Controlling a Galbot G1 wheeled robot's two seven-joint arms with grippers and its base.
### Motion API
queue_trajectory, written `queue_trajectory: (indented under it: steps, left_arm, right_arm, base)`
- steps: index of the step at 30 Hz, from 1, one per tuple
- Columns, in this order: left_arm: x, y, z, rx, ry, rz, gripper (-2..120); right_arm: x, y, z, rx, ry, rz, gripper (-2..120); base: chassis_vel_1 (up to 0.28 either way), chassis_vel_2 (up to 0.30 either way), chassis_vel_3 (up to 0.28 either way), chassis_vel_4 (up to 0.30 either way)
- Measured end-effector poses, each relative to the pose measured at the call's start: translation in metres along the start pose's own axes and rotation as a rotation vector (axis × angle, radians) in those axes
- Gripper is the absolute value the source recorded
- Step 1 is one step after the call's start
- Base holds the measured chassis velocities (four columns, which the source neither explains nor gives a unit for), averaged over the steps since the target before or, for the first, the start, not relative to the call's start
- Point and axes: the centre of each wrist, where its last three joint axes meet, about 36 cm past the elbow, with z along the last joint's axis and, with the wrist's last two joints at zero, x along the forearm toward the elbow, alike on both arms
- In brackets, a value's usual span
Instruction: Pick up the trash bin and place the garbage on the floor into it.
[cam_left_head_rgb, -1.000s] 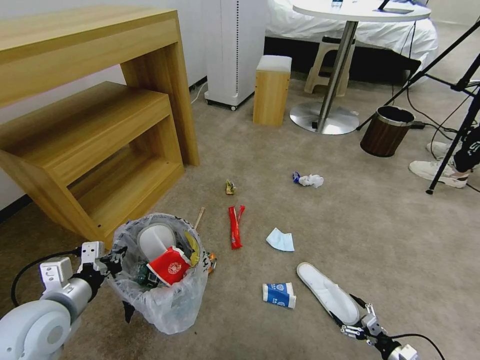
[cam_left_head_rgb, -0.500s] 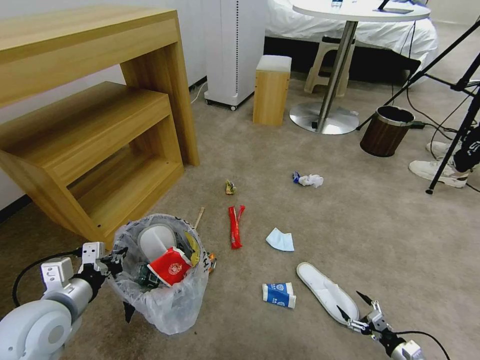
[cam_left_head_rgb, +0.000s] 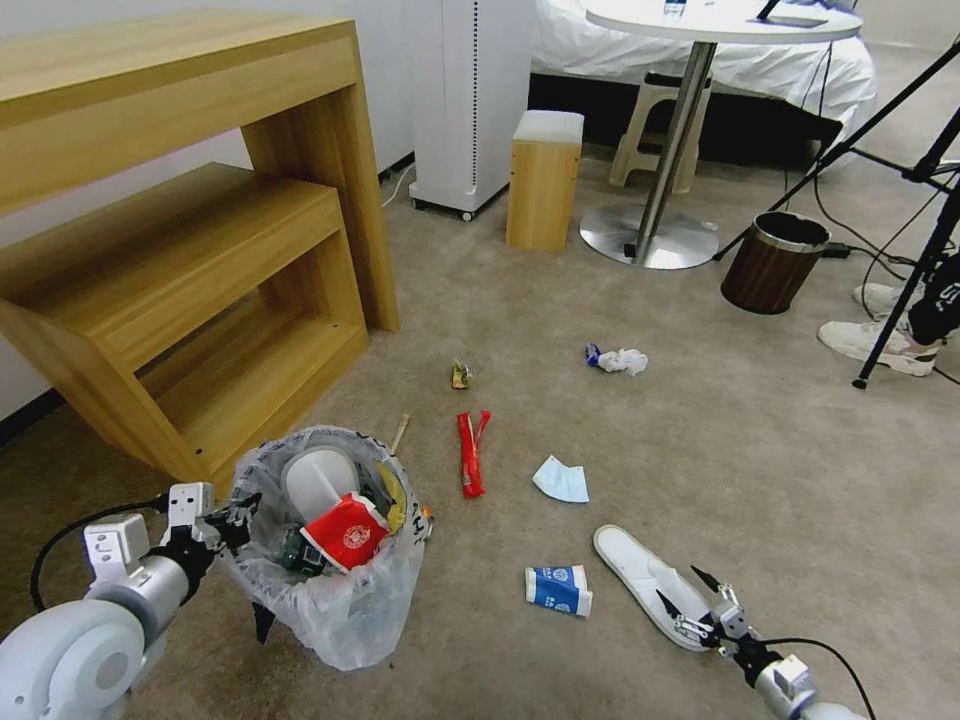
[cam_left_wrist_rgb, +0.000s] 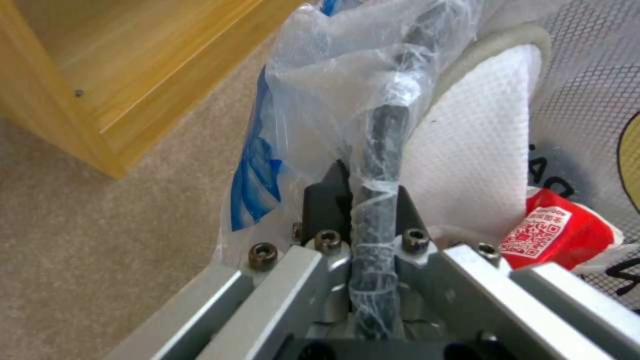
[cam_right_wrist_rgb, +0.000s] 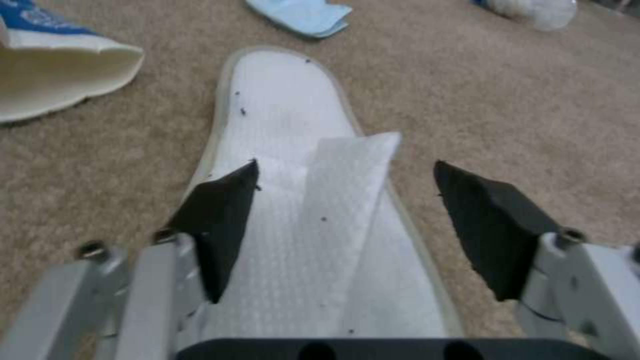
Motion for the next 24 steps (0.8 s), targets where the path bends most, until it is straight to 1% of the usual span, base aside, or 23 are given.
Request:
queue_trajectory:
  steps: [1,2,3,9,12,13,15,17,19,20,22,23,24]
  left_arm:
    - [0.000,-0.002,-0.001,0.002,-0.001,0.008,1]
    - [0.000,-0.002,-0.001,0.002,-0.001,0.008,1]
    - [0.000,-0.003,-0.002,0.004,-0.001,0.012,1]
    - [0.000,-0.003,-0.003,0.009,-0.002,0.019,1]
    - [0.000,-0.003,-0.004,0.009,-0.003,0.021,1]
    - [0.000,-0.003,-0.004,0.009,-0.003,0.021,1]
    - [0.000,-0.003,-0.005,0.009,-0.004,0.020,1]
    - [0.000,-0.003,-0.005,0.009,-0.004,0.021,1]
    - [0.000,-0.003,-0.006,0.009,-0.005,0.020,1]
    - [0.000,-0.003,-0.006,0.009,-0.005,0.020,1]
    - [0.000,-0.002,-0.006,0.008,-0.005,0.019,1]
    - [0.000,-0.002,-0.006,0.009,-0.005,0.020,1]
    - [0.000,-0.002,-0.006,0.009,-0.005,0.020,1]
  right_arm:
    - [-0.002,0.001,0.000,0.003,0.002,-0.003,65]
    - [-0.002,0.001,0.000,0.003,0.002,-0.003,65]
    - [-0.002,0.003,0.001,0.004,0.003,-0.004,61]
    - [-0.002,0.004,0.002,0.010,0.010,-0.011,57]
    - [-0.003,0.005,0.002,0.018,0.014,-0.013,52]
    - [-0.003,0.005,0.002,0.018,0.014,-0.013,52]
    - [-0.006,0.007,0.002,0.025,0.016,-0.016,46]
    - [-0.007,0.008,0.002,0.026,0.016,-0.017,45]
    - [-0.008,0.011,0.003,0.025,0.016,-0.021,37]
    - [-0.008,0.011,0.003,0.025,0.016,-0.021,37]
    - [-0.012,0.014,0.003,0.023,0.013,-0.021,27]
    - [-0.013,0.016,0.002,0.023,0.012,-0.022,24]
    - [-0.013,0.016,0.002,0.023,0.012,-0.022,24]
  base:
    - [0.000,0.000,0.000,0.000]
    - [0.000,0.000,0.000,0.000]
    - [0.000,0.000,0.000,0.000]
    - [0.000,0.000,0.000,0.000]
    - [0.000,0.000,0.000,0.000]
    - [0.000,0.000,0.000,0.000]
    - [0.000,0.000,0.000,0.000]
    - [0.000,0.000,0.000,0.000]
    - [0.000,0.000,0.000,0.000]
    - [0.000,0.000,0.000,0.000]
    - [0.000,0.000,0.000,0.000]
    - [0.000,0.000,0.000,0.000]
    - [0.000,0.000,0.000,0.000]
